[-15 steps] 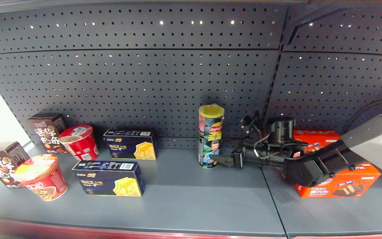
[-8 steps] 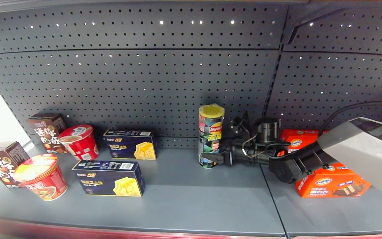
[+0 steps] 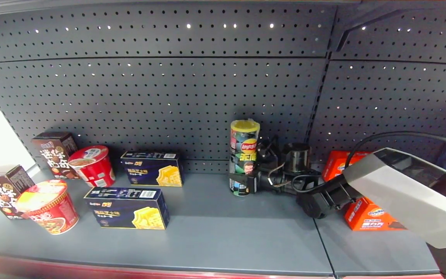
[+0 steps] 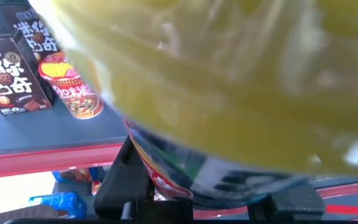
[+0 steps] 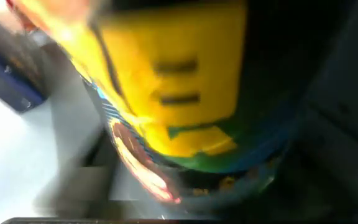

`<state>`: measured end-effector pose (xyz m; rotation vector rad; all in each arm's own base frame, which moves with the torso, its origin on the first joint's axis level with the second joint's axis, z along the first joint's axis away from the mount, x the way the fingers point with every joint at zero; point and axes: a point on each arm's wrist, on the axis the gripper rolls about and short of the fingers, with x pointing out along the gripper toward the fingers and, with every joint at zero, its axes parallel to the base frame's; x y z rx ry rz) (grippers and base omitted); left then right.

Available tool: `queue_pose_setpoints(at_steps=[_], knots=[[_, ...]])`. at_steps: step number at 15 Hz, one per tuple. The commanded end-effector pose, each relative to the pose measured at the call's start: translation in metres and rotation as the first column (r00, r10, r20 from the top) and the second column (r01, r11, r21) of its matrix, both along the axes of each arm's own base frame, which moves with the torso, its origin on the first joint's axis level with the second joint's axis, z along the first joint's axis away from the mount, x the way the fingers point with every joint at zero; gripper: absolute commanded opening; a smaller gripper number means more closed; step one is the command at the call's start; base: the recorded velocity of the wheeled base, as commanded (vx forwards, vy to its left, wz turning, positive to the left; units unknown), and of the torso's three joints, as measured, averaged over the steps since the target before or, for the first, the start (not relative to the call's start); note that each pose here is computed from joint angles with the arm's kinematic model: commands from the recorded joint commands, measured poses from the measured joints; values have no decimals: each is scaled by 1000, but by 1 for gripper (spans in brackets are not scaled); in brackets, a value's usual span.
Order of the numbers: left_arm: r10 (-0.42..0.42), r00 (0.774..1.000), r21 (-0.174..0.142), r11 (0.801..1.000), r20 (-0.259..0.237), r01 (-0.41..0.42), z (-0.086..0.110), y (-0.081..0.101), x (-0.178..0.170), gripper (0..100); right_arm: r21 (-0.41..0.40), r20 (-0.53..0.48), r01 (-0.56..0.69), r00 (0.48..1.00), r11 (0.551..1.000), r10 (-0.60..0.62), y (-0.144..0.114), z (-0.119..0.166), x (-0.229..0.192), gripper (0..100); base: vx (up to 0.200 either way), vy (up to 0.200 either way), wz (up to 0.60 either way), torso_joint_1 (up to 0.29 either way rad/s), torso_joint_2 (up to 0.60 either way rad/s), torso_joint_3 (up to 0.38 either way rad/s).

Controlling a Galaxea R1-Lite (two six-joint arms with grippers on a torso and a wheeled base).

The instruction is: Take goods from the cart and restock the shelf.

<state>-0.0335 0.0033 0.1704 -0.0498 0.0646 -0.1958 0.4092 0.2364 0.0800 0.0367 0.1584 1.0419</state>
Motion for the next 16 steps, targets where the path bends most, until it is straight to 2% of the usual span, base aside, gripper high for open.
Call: queue_pose_setpoints(at_steps=[1, 3, 4, 7, 9, 11, 14, 16], knots=[[0, 1000, 1, 1000, -10, 0, -4, 0, 1, 0, -8, -4, 20, 1000, 1000, -20, 7, 3, -9, 0, 0, 0, 0, 0, 0, 0], [1, 1000, 2, 1000, -11, -1, -5, 0, 1, 0, -8, -2, 13, 1000, 1000, -14, 8, 12, -21, 0, 0, 0, 0, 0, 0, 0], [3, 1000, 1, 1000, -3, -3, -5, 0, 0, 0, -9, 3, -11, 1000, 1000, 11, 8, 33, -51, 0, 0, 0, 0, 0, 0, 0], [3, 1000, -2, 1000, 15, -3, -6, 0, -4, 0, -23, 10, 48, 999, 999, -47, 7, 61, -98, 0, 0, 0, 0, 0, 0, 0], [0, 999, -6, 1000, 44, 1, -7, 1, -8, 0, -49, 21, 67, 998, 997, -66, -22, 86, -143, 0, 0, 0, 0, 0, 0, 0], [1, 998, -8, 1000, 60, -1, -9, 1, -11, 0, -102, 93, 109, 991, 989, -100, -49, 90, -170, 0, 0, 0, 0, 0, 0, 0], [11, 997, -9, 1000, 74, -10, -9, 1, -13, 0, -121, 83, 122, 990, 985, -113, -69, 82, -200, 0, 0, 0, 0, 0, 0, 0], [10, 998, -6, 1000, 65, -10, -13, 2, -14, 0, -133, 89, 223, 973, 966, -212, -80, 67, -216, 0, 0, 0, 0, 0, 0, 0]])
